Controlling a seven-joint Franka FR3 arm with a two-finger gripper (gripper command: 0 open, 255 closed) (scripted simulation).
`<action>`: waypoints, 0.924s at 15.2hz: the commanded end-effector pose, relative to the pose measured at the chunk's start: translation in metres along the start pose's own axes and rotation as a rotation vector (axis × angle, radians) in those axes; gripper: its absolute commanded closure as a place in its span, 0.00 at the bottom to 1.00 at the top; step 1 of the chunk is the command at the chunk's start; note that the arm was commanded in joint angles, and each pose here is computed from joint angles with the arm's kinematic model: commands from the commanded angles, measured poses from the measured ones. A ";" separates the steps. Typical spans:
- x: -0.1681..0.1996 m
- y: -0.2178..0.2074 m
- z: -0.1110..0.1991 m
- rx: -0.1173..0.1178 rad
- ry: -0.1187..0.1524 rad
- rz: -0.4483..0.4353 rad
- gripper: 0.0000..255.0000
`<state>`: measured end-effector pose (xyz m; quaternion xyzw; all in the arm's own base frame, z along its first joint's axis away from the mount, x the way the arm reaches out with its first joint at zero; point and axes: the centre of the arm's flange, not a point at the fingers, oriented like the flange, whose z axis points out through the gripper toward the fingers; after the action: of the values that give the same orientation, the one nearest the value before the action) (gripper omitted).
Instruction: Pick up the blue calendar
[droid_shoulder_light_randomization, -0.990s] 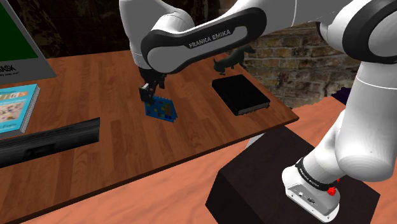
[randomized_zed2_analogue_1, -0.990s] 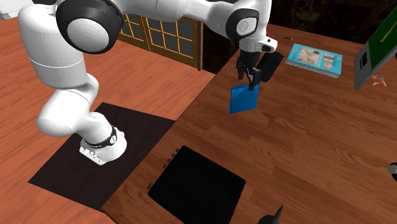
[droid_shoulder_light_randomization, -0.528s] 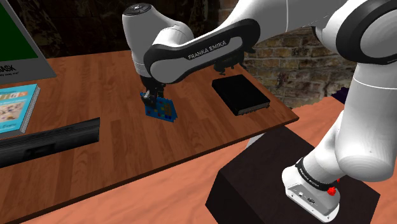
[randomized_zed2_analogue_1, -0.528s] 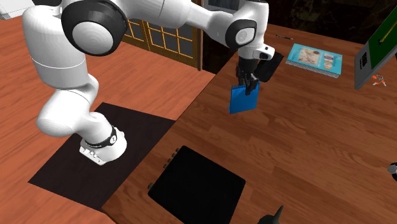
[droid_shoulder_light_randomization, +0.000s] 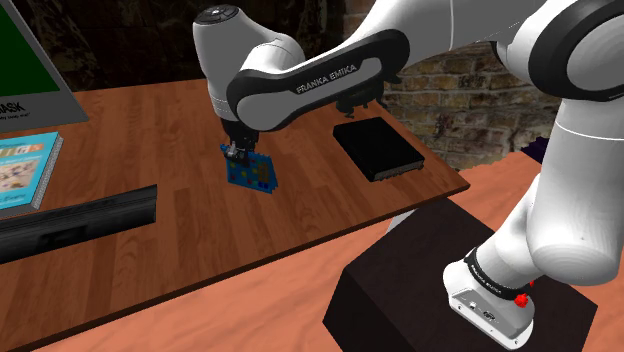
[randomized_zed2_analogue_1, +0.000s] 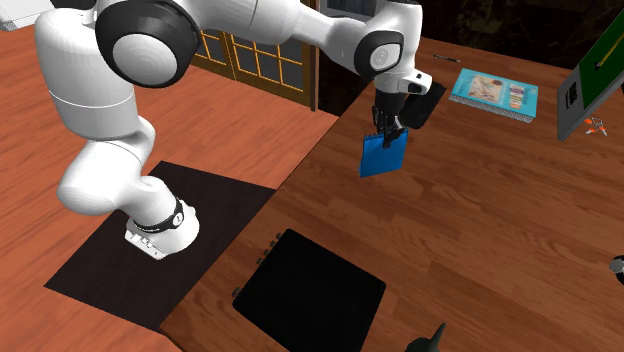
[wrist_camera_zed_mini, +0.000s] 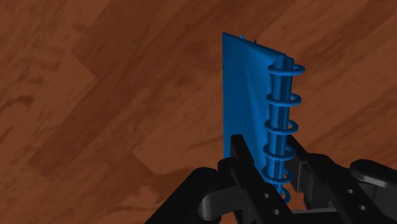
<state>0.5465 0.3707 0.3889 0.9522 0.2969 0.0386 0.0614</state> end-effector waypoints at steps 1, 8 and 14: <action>0.000 -0.001 0.001 0.002 -0.001 -0.003 1.00; 0.002 0.004 -0.036 0.002 -0.001 -0.003 1.00; 0.003 0.008 -0.067 0.002 -0.001 -0.003 1.00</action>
<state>0.5458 0.3718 0.4507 0.9518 0.2982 0.0373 0.0608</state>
